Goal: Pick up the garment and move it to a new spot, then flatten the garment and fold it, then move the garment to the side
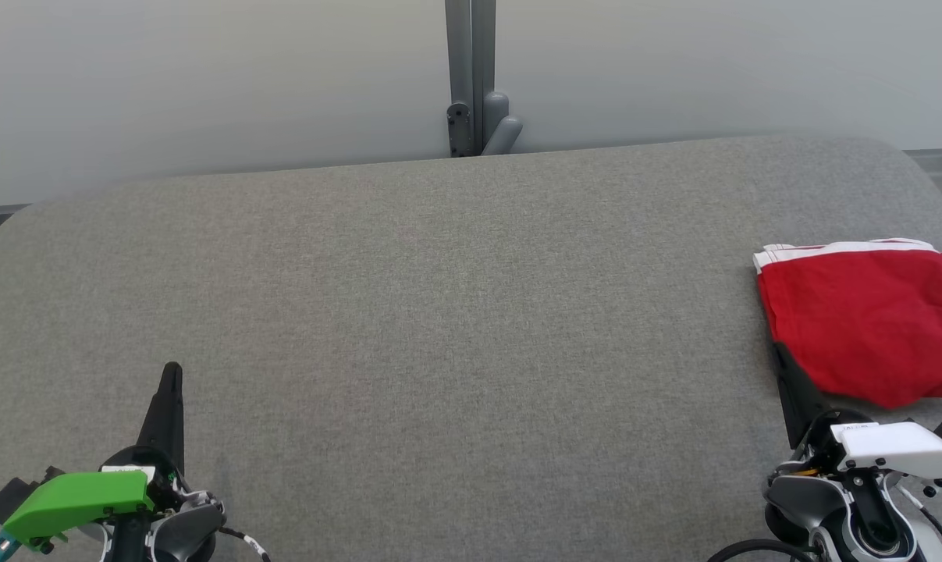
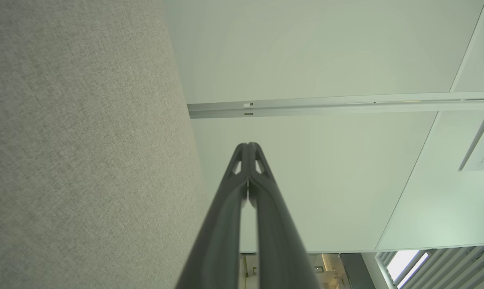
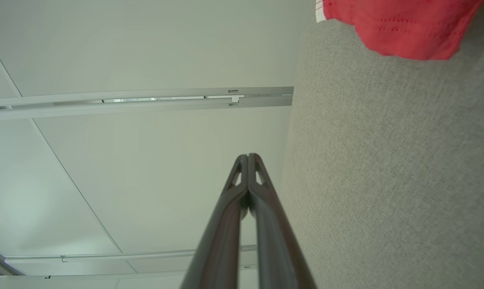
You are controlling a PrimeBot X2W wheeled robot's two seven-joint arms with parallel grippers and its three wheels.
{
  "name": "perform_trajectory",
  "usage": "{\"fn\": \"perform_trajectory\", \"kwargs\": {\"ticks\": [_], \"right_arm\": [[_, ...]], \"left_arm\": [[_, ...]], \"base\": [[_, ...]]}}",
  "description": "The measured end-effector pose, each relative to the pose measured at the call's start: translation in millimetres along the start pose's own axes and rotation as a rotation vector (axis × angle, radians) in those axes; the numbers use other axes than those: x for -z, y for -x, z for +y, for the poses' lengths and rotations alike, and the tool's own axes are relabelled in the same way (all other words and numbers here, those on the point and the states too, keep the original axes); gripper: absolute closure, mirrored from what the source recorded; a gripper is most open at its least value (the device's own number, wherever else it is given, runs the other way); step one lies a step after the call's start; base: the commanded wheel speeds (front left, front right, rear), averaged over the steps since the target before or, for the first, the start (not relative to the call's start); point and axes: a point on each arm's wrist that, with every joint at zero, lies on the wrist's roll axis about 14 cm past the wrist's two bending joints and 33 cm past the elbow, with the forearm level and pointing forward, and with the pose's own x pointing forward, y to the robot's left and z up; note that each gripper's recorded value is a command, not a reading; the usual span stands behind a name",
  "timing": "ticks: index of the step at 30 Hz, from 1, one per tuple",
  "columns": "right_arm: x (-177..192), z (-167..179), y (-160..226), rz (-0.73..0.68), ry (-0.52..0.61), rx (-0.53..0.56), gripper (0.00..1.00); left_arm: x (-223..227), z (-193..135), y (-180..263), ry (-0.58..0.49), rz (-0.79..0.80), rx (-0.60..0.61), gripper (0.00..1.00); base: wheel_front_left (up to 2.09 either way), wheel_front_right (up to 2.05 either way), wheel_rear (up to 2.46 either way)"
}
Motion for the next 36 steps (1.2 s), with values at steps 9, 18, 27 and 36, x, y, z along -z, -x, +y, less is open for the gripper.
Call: {"fn": "perform_trajectory", "kwargs": {"ticks": [9, 18, 27, 36], "right_arm": [[0.0, 0.0, 0.0, 0.0, 0.0, 0.0, 1.0], [0.0, 0.0, 0.0, 0.0, 0.0, 0.0, 1.0], [0.0, 0.0, 0.0, 0.0, 0.0, 0.0, 1.0], [0.0, 0.0, 0.0, 0.0, 0.0, 0.0, 1.0]], "left_arm": [[-0.1, 0.0, 0.0, 0.001, -0.001, 0.0, 1.0], [0.1, 0.0, 0.0, 0.001, 0.001, 0.0, 1.0], [0.4, 0.0, 0.0, 0.002, 0.003, 0.0, 1.0], [0.4, 0.0, 0.0, 0.002, 0.002, 0.0, 1.0]], "base": [[0.0, 0.0, 0.0], [0.0, 0.0, 0.0], [0.0, 0.0, 0.0], [0.0, 0.0, 0.0]]}}
